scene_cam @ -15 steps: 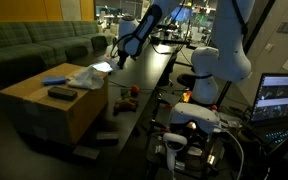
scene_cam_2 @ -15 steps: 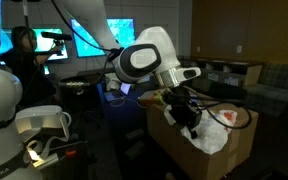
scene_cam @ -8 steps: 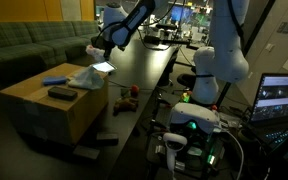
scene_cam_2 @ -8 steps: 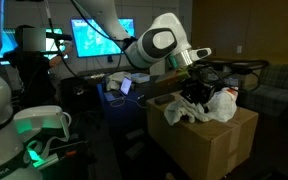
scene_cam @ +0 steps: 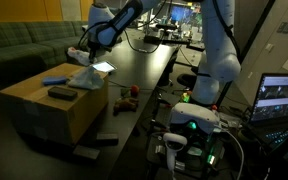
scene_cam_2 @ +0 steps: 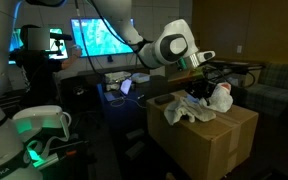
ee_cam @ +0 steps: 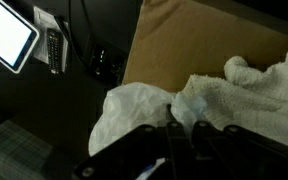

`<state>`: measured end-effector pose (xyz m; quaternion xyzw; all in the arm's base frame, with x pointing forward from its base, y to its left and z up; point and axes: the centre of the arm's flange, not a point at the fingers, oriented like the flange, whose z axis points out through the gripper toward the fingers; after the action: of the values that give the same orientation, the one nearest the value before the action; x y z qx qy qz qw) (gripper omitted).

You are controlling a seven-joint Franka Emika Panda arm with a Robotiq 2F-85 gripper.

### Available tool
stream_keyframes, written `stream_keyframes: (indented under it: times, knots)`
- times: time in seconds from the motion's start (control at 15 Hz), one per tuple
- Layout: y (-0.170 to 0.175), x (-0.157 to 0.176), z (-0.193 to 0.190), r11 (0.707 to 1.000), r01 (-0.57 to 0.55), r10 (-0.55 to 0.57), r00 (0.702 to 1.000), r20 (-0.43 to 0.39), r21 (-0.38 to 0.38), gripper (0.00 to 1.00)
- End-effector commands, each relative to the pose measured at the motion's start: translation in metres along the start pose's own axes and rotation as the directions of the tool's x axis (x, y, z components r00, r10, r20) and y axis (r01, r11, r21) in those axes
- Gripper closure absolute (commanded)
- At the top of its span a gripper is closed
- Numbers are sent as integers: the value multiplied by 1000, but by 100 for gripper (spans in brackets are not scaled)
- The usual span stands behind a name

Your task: Switch all the objects from the box and the table

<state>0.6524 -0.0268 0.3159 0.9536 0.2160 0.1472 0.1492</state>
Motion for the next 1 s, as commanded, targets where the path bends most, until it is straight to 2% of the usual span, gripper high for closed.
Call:
stream_keyframes:
  times: [0.0,0.4,0.8,0.87,0.93]
  knots:
    - [13,50,28,997,70,-69,997,-17,13,92]
    - [12,95,66,993,116,-115,993,-29,35,92]
    - [11,109,93,988,147,-148,989,9,36,91]
    - [11,110,94,988,150,-150,989,12,36,90]
    - [10,109,96,987,154,-155,988,15,34,81]
